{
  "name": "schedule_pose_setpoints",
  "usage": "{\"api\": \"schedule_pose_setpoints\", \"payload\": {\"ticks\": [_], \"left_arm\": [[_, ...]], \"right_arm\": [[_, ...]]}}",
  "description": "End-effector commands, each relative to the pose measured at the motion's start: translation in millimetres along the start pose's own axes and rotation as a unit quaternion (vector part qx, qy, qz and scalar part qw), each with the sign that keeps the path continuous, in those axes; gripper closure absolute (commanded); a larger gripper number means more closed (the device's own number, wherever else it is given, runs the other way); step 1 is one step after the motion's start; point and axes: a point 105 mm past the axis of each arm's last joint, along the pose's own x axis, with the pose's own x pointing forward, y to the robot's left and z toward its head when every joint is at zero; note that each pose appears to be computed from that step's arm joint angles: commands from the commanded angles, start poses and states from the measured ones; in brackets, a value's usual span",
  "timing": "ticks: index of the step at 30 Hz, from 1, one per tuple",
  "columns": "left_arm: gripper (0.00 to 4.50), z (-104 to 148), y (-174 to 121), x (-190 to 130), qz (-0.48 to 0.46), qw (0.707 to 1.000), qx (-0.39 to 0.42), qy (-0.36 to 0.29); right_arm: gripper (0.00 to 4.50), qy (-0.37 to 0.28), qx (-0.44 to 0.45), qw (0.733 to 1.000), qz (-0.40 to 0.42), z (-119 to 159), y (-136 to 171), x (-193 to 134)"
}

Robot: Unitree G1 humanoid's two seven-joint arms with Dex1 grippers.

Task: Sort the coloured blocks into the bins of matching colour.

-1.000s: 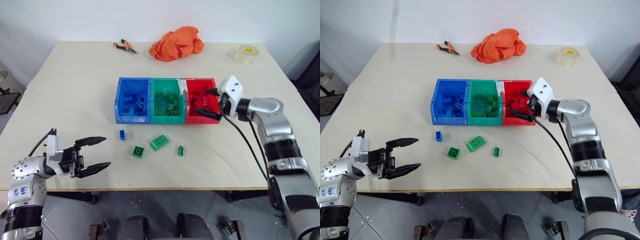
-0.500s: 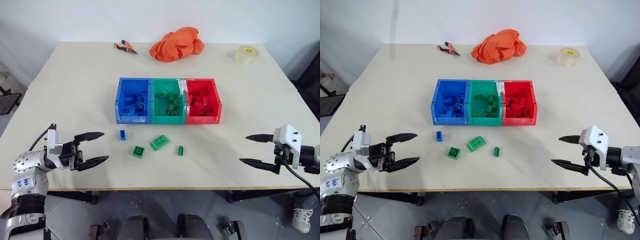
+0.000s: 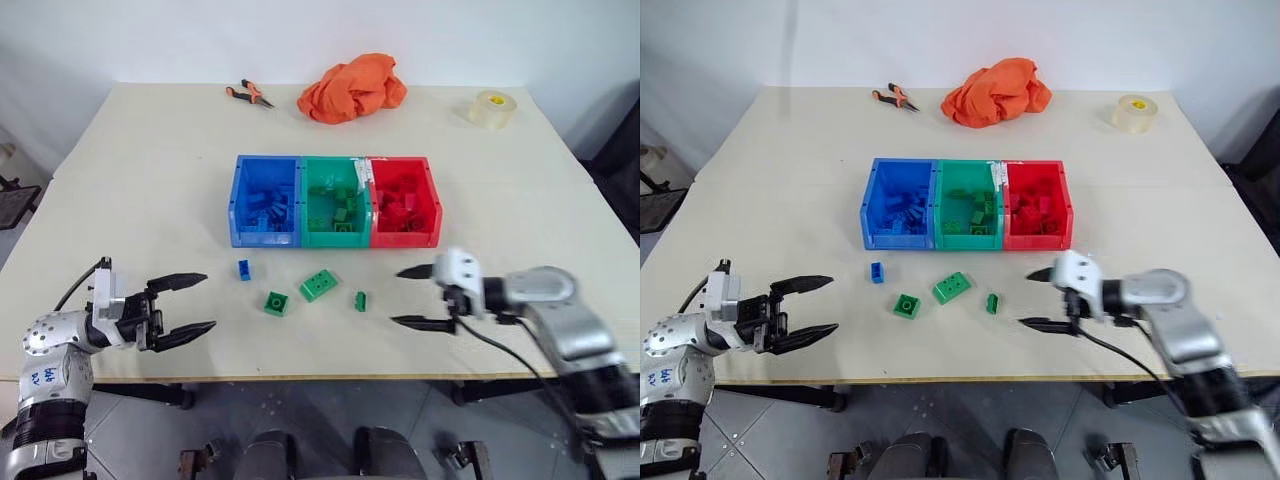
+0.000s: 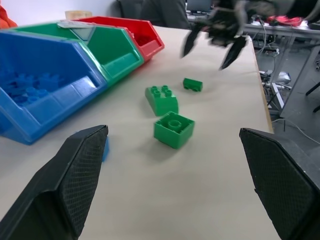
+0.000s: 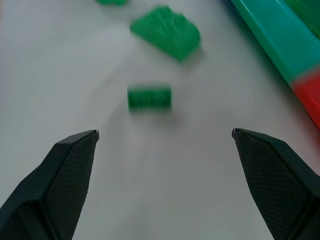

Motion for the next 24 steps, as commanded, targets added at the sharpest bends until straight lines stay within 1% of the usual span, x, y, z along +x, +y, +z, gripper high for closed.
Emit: {"api": "schedule_pose_setpoints", "payload": {"ticks": [1,5,10,13,20,22,24], "left_arm": [[0.0,4,-9,0,-0.014,1.0,0.01,-0.002],[0.0,3,-13,3,-0.012,1.0,0.012,-0.006],[0.0,5,-12,3,0.0,1.0,0.018,-0.012],[0.0,5,-11,1,0.01,1.0,0.024,-0.009],[0.0,5,-8,2,0.023,0.999,0.029,-0.013],[0.0,5,-8,3,0.025,0.999,0.031,-0.014],[0.0,5,-7,4,0.028,0.999,0.032,-0.015]], "right_arm": [[0.03,-0.005,-0.009,1.0,0.001,0,-7,13],[0.03,0.003,-0.008,1.0,0.015,-10,-7,27],[0.03,-0.003,-0.006,1.0,0.021,-10,-7,28],[0.6,-0.009,-0.012,1.0,0.02,-11,-6,28],[3.07,-0.059,-0.024,0.998,-0.005,13,-11,27],[3.1,-0.079,-0.03,0.996,-0.018,26,-16,22],[3.1,-0.108,-0.03,0.992,-0.062,48,-35,18]]}}
